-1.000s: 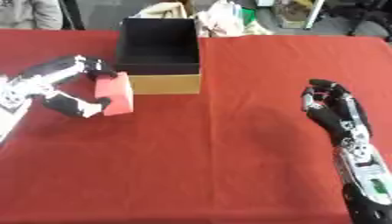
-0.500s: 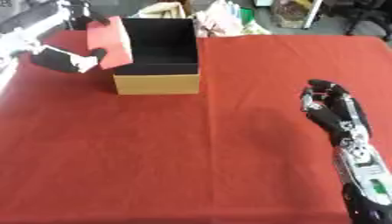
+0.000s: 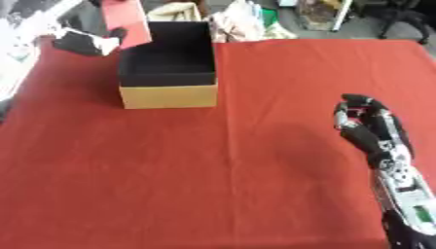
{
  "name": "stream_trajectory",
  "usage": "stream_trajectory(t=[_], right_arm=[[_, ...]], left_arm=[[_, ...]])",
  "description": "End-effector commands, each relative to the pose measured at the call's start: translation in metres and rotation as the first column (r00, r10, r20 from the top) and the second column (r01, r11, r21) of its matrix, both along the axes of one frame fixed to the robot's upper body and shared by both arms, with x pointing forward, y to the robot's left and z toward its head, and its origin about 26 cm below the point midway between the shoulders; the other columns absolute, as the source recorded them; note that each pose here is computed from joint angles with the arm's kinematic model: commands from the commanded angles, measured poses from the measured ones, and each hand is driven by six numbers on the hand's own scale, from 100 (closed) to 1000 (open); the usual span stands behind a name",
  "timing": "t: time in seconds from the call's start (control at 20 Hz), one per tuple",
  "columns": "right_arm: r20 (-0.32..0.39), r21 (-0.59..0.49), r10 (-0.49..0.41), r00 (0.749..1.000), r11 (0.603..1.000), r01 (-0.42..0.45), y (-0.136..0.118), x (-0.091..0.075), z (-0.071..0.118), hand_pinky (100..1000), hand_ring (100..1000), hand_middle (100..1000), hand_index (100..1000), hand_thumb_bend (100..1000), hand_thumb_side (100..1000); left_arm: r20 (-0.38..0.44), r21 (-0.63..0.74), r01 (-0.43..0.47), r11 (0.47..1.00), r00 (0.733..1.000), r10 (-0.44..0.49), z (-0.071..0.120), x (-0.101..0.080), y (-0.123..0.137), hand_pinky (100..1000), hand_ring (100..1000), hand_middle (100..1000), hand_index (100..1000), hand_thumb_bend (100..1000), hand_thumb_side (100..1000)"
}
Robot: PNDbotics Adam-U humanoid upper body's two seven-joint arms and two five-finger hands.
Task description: Pick up objects on the table and place them in the box.
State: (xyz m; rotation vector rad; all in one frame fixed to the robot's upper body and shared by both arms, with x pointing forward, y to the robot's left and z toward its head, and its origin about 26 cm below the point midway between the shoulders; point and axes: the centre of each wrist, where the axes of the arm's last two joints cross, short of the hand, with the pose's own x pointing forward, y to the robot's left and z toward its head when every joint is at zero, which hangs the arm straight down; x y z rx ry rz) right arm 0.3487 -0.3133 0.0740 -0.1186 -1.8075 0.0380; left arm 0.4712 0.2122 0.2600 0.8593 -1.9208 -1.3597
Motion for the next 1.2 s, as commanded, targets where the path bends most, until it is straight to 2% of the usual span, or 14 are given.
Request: stream_trajectory(t=[0.05,0.2,0.45,0.5,0.55,0.75,0.85,1.0,1.2], right_arm=[[0.034,-0.016,0.024,0.999,1.000,-0.023,0.002,0.004,0.012,514,613,575,706,100,100],[0.036,-0.017,0.041,0.999,0.999,-0.040,0.006,0.006,0.013,514,613,575,706,100,100],[0.037,-0.016,0.060,0.998,0.998,-0.059,0.011,0.008,0.014,514,613,575,707,100,100],[0.036,-0.016,0.061,0.997,0.998,-0.061,0.012,0.008,0.014,514,613,575,707,100,100],[0.036,-0.015,0.062,0.997,0.998,-0.061,0.012,0.008,0.014,515,613,575,707,100,100],[0.036,-0.013,0.060,0.998,0.998,-0.059,0.012,0.008,0.014,515,613,575,706,100,100],[0.035,-0.013,0.056,0.998,0.998,-0.056,0.011,0.008,0.013,515,613,575,707,100,100],[0.034,-0.013,0.055,0.998,0.998,-0.055,0.010,0.007,0.013,515,613,575,707,100,100],[0.031,-0.013,0.052,0.998,0.999,-0.051,0.009,0.007,0.012,515,613,575,707,100,100]], left_arm=[[0.041,-0.007,-0.035,0.999,0.999,0.035,0.005,0.011,-0.003,742,716,549,793,187,189],[0.040,-0.007,-0.056,0.998,0.998,0.056,-0.005,0.018,-0.009,744,720,561,797,199,190],[0.014,-0.014,-0.096,0.995,0.995,0.096,-0.023,0.027,-0.015,752,759,713,841,222,203],[0.009,-0.013,-0.100,0.995,0.995,0.100,-0.025,0.027,-0.015,752,759,713,841,222,203],[-0.008,-0.012,-0.106,0.994,0.994,0.106,-0.030,0.028,-0.016,777,820,830,876,227,210],[-0.051,-0.028,-0.108,0.994,0.993,0.106,-0.039,0.029,-0.013,808,876,925,959,273,224],[-0.060,-0.066,-0.105,0.992,0.993,0.101,-0.037,0.028,-0.009,812,883,940,977,264,314],[-0.070,-0.130,-0.110,0.985,0.992,0.102,-0.034,0.027,-0.004,814,885,951,990,238,383],[-0.068,-0.196,-0.108,0.975,0.993,0.096,-0.028,0.023,0.002,787,845,884,947,196,312]])
